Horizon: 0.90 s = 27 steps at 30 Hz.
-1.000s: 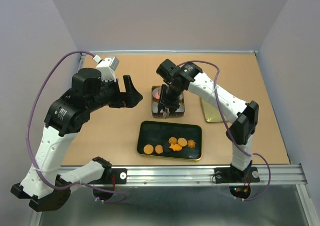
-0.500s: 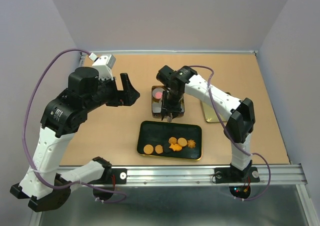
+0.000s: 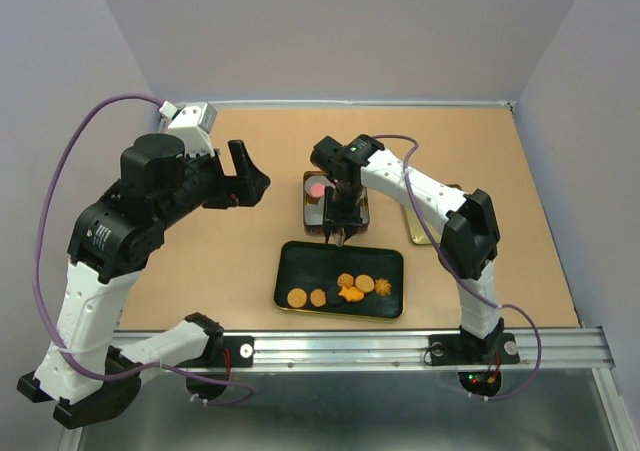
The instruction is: Pack the cookies
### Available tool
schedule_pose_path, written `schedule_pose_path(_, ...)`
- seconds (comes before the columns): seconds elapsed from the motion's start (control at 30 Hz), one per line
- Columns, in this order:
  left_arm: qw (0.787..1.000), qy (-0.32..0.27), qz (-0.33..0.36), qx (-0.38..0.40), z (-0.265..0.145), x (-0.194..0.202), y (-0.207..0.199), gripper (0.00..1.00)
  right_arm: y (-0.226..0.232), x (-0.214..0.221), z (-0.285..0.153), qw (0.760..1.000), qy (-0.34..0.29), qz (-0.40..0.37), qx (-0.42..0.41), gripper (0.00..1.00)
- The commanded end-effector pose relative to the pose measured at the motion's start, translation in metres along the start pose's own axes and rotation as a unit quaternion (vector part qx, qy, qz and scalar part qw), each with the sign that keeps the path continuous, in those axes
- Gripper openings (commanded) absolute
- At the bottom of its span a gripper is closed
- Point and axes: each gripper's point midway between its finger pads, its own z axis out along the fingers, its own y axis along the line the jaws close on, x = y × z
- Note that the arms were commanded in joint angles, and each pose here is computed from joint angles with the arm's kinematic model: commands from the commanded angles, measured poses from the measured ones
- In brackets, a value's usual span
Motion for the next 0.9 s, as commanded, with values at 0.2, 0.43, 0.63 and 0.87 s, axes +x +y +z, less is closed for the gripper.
schedule_pose_path(0.2, 0.999, -0.03, 0.014, -0.001, -0.011, -0.013, -0.001, 0.99, 0.0, -0.008, -0.004, 1.0, -0.019, -0.005, -0.003, 0.48)
schedule_pose_path(0.43, 1.0, -0.026, 0.016, 0.003, -0.009, -0.011, -0.004, 0.99, 0.0, -0.008, -0.008, 1.0, -0.025, -0.004, -0.005, 0.51)
schedule_pose_path(0.63, 1.0, -0.023, 0.016, 0.004, -0.009, -0.008, -0.003, 0.99, 0.009, -0.003, -0.033, 0.999, -0.038, -0.002, -0.037, 0.51)
schedule_pose_path(0.87, 1.0, -0.023, 0.015, 0.004, -0.007, -0.008, -0.004, 0.99, 0.004, 0.011, -0.056, 0.998, -0.045, 0.007, -0.052, 0.5)
